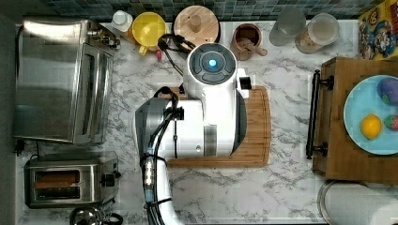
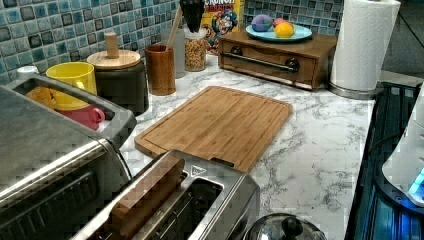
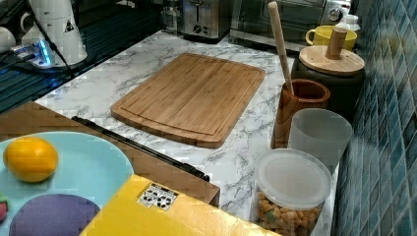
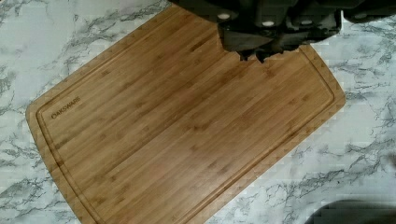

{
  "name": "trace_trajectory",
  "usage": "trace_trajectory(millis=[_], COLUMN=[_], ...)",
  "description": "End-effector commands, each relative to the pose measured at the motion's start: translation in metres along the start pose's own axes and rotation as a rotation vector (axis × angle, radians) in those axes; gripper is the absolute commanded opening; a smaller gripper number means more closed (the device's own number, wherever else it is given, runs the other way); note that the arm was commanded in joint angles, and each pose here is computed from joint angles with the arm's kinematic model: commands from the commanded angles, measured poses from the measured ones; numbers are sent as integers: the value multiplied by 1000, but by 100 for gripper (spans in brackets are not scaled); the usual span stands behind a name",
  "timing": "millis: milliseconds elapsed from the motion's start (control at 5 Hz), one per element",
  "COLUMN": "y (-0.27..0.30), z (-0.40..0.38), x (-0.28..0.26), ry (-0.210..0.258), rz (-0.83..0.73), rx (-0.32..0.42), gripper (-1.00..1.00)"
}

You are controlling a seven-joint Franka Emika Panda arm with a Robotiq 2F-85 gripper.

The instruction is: Turn on the toaster.

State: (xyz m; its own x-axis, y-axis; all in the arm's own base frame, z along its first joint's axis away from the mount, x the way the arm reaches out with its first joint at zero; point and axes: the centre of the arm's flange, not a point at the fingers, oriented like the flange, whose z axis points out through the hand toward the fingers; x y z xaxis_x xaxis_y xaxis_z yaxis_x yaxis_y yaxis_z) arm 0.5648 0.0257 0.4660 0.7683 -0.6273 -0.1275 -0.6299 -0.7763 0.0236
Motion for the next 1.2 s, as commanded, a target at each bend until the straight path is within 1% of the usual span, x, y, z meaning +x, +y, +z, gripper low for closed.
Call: trace_trajectory(millis=[200,400,600,800,1000,1200], y=[3,0,-15,-26,-39,-54], z=[9,15,25,29,41,56], x=[-9,-47,-87,-120,-150,-178], ry=[6,34,29,54,45,30], rz=[-91,-224,-353,-458,-548,-625], rx=[-7,66,120,176,186,172], gripper=[-100,-100,-100,-100,-100,-100])
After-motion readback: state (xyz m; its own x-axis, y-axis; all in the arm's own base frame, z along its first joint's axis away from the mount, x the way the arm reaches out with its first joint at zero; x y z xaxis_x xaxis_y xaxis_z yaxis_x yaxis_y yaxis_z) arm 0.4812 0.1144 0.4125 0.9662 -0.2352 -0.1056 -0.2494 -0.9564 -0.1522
